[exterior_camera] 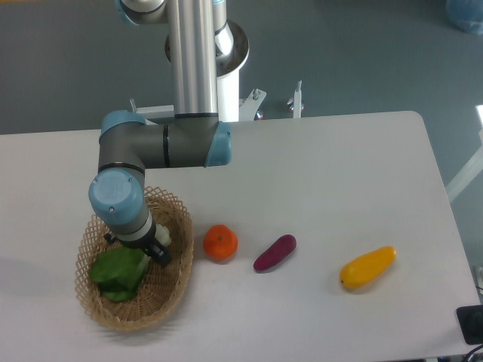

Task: Pick up the green vegetable from the basket
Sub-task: 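Lower the gripper onto the bok choy stem and close it, then lift the bok choy up out of the basket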

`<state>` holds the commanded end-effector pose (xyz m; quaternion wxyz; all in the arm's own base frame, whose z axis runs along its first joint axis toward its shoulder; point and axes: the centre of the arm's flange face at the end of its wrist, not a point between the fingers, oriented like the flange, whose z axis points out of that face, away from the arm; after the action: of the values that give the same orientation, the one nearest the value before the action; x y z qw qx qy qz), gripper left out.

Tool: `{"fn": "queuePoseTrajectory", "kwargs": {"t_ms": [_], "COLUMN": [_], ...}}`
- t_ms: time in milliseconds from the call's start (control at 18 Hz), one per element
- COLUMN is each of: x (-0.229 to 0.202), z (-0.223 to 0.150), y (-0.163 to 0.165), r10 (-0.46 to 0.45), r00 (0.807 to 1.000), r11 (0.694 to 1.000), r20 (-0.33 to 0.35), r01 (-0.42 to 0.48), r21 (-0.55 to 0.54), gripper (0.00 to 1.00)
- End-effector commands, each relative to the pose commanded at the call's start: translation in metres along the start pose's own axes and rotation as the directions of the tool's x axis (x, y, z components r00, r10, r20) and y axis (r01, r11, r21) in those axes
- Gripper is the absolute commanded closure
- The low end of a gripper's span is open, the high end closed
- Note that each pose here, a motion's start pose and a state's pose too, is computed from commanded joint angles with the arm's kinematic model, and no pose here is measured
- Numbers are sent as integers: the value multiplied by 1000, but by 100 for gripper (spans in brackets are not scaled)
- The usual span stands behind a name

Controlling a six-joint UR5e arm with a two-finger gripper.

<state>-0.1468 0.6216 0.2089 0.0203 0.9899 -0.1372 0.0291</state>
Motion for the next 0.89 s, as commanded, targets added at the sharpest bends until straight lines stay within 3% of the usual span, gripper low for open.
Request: {"fn": "queuePoseTrajectory", "kwargs": {"t_ms": [56, 111, 444, 667, 889], "x": [0, 1, 0, -24, -60], "z": [-1, -1, -42, -62, -94], "y": [0, 1, 5, 19, 35], "r10": [-6, -6, -17, -55, -103], "r00": [1000, 1000, 1000, 998, 994], "r11": [1000, 1000, 996, 989, 978], "r20": [0, -2, -14, -16, 27], "r01": [6, 6, 18, 56, 96], "r21": [0, -2, 92, 140, 186], "gripper": [94, 96, 97, 97, 97]}}
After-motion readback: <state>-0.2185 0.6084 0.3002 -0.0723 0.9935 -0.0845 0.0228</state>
